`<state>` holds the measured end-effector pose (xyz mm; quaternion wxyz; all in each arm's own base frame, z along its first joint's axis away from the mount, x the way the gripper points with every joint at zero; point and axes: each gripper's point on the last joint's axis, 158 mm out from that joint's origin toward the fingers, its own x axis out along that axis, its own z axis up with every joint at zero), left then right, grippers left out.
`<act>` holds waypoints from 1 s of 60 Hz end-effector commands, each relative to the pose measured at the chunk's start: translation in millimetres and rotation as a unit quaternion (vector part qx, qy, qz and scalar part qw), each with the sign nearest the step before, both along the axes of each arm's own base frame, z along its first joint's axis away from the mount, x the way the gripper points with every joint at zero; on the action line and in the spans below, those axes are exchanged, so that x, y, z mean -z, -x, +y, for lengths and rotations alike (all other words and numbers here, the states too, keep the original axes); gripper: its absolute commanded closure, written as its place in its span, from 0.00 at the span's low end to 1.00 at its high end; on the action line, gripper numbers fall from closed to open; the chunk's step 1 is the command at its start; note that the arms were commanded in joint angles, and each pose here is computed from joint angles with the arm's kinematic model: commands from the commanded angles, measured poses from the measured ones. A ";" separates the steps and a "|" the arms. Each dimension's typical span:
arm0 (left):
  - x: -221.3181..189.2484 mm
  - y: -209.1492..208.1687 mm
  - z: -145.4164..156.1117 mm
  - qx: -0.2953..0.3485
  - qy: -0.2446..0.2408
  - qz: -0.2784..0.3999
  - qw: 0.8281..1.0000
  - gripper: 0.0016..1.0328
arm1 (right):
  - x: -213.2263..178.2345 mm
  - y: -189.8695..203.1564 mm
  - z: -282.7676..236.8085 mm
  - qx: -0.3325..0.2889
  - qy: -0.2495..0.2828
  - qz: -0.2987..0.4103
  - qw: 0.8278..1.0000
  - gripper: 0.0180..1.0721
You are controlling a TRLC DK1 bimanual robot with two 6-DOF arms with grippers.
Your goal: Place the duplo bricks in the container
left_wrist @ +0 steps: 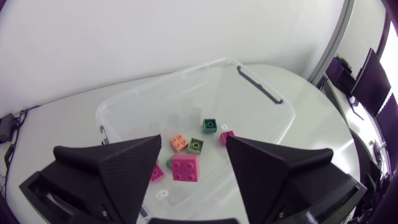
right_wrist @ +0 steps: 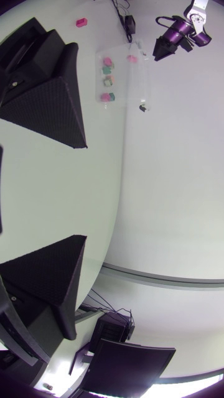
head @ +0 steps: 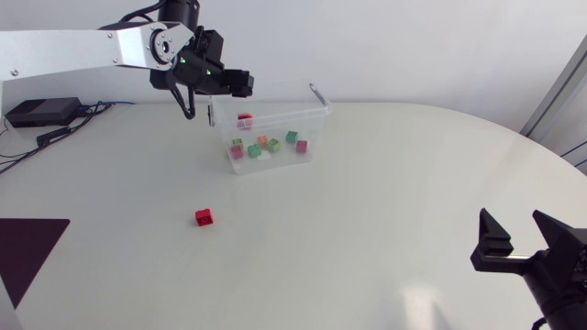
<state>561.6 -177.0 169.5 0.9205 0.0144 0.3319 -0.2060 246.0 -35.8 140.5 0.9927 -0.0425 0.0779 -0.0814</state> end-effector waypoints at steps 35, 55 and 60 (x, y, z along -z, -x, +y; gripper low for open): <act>60.1 134.1 93.9 0.267 -0.229 0.062 0.934 0.10 | 7.6 1.0 -0.8 0.001 -0.001 0.011 1.000 0.04; 141.2 191.9 86.4 0.409 -0.228 0.128 0.875 0.09 | 7.6 1.0 -0.8 0.001 -0.001 0.011 1.000 0.04; 150.0 194.0 84.9 0.413 -0.226 0.133 0.872 0.09 | 7.6 1.0 -1.2 0.002 -0.001 0.011 1.000 0.04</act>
